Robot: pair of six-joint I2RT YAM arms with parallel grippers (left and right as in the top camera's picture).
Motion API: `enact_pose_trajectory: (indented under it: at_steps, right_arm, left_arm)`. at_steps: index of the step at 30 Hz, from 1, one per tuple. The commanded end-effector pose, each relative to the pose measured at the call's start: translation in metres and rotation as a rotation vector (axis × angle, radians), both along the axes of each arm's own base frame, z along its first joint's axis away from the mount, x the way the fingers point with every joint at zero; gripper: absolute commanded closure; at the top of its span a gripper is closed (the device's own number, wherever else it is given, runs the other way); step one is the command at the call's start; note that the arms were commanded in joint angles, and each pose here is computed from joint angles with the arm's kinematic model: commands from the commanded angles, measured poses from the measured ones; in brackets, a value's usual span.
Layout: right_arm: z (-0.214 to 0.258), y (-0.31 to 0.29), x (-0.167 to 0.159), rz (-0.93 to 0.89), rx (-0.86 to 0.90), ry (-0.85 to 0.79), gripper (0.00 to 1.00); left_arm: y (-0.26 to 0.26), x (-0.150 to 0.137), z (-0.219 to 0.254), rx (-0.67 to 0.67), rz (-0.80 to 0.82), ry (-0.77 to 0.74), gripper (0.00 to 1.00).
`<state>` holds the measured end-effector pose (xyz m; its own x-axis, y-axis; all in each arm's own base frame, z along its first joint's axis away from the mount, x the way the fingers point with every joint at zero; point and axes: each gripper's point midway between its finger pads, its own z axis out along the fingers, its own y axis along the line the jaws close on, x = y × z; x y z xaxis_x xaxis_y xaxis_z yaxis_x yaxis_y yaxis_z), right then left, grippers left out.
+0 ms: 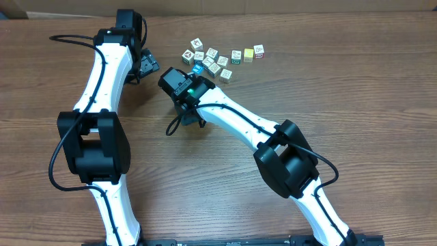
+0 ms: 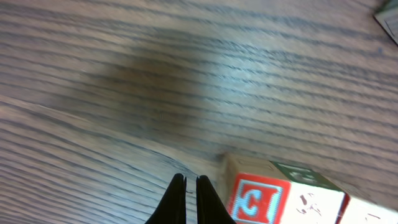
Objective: Form a horizontal line
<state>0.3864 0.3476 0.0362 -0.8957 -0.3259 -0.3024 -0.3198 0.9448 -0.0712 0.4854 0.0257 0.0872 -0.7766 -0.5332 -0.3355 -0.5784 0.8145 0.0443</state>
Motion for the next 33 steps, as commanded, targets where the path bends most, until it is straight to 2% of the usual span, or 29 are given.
enact_pose_trajectory:
  at_steps: [1,33]
  right_arm:
    - [-0.002,-0.01,0.004,-0.021,-0.026,-0.001,0.96]
    - [-0.013,-0.005,0.006,-0.045,0.01,0.015,0.96]
  left_arm:
    - [-0.002,0.005,-0.001,-0.002,-0.007,-0.005,0.0]
    - [-0.002,0.005,-0.001,-0.002,-0.007,-0.005,0.0]
